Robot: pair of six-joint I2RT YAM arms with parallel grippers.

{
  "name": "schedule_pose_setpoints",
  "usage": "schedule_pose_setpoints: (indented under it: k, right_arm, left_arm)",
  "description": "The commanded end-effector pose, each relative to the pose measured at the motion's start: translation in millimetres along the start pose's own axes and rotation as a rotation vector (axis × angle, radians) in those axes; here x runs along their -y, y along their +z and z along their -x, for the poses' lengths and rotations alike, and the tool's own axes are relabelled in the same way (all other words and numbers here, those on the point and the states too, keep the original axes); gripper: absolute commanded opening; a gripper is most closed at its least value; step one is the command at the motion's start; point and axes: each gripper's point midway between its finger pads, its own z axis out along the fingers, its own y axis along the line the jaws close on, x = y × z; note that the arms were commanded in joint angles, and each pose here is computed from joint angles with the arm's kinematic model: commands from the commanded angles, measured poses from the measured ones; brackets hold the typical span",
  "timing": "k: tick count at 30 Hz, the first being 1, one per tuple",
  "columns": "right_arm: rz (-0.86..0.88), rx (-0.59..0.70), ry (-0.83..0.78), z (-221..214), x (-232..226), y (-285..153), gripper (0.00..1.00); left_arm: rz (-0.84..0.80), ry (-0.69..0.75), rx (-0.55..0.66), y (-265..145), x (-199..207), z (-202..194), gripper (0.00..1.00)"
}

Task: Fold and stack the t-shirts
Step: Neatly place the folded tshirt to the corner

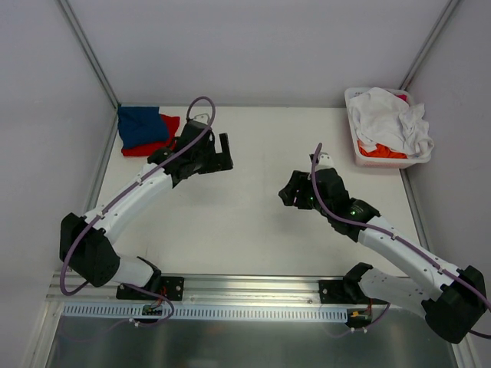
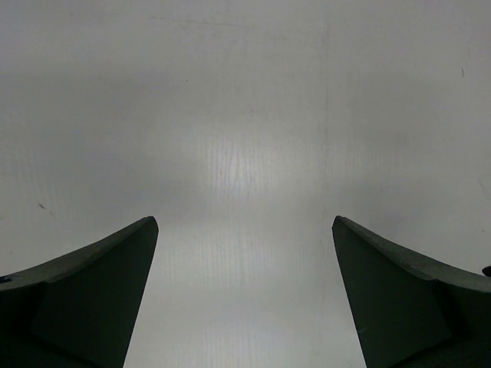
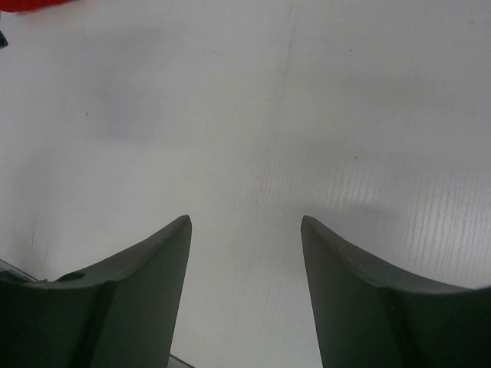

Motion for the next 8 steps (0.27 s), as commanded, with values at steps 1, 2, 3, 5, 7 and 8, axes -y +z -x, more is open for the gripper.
schedule_pose_setpoints:
  k: [1,2,3,5,7,8]
  right_arm:
    - [-0.011,0.07,-0.008,24.1,-4.0,-7.9,0.63]
    - [-0.014,0.067,-0.009,24.3,-4.3,-7.4,0.64]
    - [-0.018,0.064,-0.009,24.1,-3.9,-6.8,0.64]
    - [-0.041,0.052,-0.008,24.1,-1.6,-5.6,0.65]
    - [-0.044,0.042,-0.01,22.6,-1.4,-4.3,0.66]
    - [-0.043,0.043,-0.009,23.3,-1.6,-4.5,0.68]
  left_arm:
    - [-0.047,0.016,0.06,-8.1,28.3,6.4,0.99]
    - [-0.053,0.023,0.057,-8.1,32.3,4.9,0.99]
    - [-0.057,0.028,0.056,-8.1,34.9,3.8,0.99]
    - [-0.075,0.041,0.052,-9.7,45.0,0.9,0.99]
    - [-0.084,0.048,0.054,-10.1,50.0,0.2,0.99]
    - [-0.086,0.054,0.052,-10.9,51.5,-1.2,0.99]
